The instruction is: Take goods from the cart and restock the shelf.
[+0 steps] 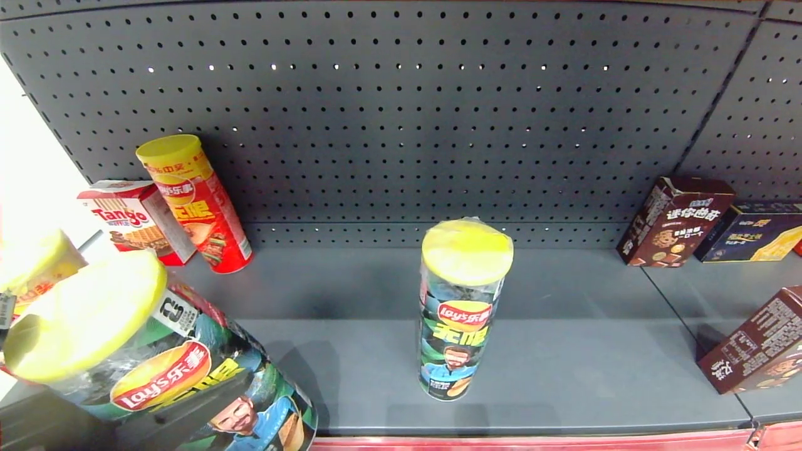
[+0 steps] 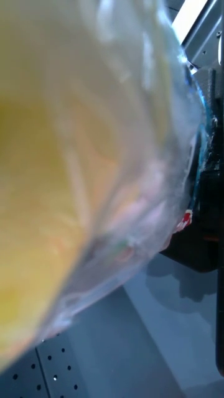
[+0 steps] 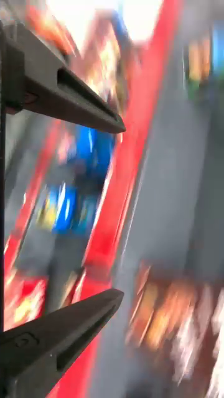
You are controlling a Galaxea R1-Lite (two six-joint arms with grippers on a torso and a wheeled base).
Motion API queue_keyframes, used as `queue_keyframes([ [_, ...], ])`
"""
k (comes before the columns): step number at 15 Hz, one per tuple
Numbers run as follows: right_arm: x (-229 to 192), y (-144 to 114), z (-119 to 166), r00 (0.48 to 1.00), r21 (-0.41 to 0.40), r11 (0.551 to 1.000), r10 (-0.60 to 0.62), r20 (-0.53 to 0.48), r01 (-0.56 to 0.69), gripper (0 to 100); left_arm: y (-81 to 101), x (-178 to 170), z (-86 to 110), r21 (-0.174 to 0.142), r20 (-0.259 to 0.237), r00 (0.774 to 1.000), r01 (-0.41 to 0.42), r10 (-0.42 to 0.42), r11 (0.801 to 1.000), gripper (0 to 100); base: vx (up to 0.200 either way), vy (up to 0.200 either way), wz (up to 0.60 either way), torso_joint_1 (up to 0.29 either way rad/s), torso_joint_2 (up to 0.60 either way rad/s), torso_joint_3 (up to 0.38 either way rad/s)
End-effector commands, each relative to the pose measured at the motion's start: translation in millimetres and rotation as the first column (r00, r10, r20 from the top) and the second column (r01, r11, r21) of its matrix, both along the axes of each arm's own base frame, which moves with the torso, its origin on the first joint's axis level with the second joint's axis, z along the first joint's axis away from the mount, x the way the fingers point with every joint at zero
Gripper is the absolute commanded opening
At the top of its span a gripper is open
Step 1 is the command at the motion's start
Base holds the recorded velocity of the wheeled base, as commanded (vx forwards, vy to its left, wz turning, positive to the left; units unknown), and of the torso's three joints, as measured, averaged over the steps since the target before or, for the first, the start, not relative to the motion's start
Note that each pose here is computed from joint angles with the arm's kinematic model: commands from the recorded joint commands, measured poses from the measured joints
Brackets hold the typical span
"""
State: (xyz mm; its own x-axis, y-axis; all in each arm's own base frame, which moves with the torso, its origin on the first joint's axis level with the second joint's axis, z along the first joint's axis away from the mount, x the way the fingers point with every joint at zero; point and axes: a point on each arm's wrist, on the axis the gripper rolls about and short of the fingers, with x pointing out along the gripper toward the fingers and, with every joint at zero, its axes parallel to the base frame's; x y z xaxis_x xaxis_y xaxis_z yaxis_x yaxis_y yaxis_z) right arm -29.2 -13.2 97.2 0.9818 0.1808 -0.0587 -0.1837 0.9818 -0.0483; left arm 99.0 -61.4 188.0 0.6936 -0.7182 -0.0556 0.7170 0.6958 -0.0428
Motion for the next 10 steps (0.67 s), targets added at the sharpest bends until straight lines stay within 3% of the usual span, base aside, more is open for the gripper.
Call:
queue_keyframes([
  [1,3.7,-1.3,-12.2,0.992,0.011,0.993,-0.118,0.043,0.117,100,1.2,-2.2,1.6,-0.007,0.012,1.000,0.000,0.000,1.000,0,0.000,0.000,0.00,0.000,0.00,0.000],
  [4,7.5,1.7,-14.6,0.994,0.015,0.999,-0.029,0.103,0.028,100,1.5,-2.8,1.5,-0.008,0.013,1.000,0.001,-0.001,1.000,0,0.000,0.000,0.00,0.000,0.00,0.000],
  [5,7.6,5.5,-15.6,0.982,0.006,0.989,0.147,0.119,-0.149,100,1.3,-2.6,1.4,-0.007,0.011,1.000,0.005,-0.004,1.000,0,0.000,0.000,0.00,0.000,0.00,0.000],
  [10,7.9,4.7,-15.7,0.969,0.018,0.975,0.219,0.115,-0.222,100,1.2,-2.8,0.9,-0.007,0.010,1.000,0.008,-0.008,1.000,0,0.000,0.000,0.00,0.000,0.00,0.000],
])
